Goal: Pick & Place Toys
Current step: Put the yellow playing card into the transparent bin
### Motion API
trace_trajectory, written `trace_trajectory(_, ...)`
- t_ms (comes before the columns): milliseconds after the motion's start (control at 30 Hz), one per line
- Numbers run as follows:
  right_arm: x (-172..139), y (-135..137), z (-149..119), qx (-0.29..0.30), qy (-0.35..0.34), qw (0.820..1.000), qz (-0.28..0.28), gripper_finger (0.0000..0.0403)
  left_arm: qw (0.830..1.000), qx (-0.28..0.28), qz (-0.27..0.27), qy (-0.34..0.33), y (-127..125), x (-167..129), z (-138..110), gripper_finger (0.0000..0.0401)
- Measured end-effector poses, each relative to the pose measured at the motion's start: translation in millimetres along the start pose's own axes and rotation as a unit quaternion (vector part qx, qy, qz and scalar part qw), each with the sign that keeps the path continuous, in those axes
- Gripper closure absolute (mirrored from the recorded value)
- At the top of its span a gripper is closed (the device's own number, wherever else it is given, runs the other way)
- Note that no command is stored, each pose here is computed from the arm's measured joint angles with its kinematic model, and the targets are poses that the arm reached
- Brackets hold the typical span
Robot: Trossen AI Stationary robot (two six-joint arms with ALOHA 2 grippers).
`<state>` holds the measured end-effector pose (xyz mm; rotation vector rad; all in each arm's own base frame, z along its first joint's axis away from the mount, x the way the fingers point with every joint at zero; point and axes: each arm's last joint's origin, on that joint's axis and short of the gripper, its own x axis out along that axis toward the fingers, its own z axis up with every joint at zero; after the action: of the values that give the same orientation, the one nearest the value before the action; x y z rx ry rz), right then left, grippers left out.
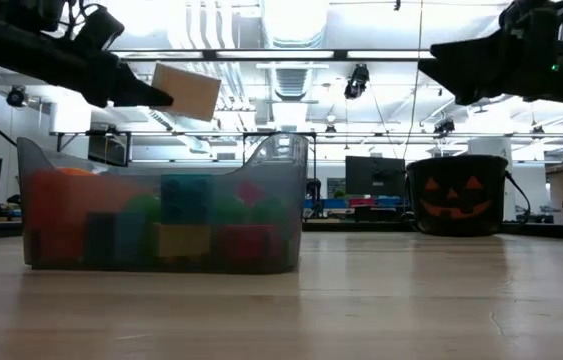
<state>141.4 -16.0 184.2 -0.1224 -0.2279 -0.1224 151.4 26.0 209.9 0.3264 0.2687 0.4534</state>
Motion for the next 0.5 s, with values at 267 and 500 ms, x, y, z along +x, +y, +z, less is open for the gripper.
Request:
trace_trajectory(267,-2.7,0.0,-1.0,-0.009,0.016,1.0,0.0,0.0121,0.998,-0.027,0.045,0.041,13.3,4.1,-9.8,0.0333)
trace_trajectory(500,-3.3,0.1,-2.0,-0.01,0.022,1.0,0.001,0.0121,0.99,-0.064,0.093,0.079,28.4,6.6,-20.3,0.0333)
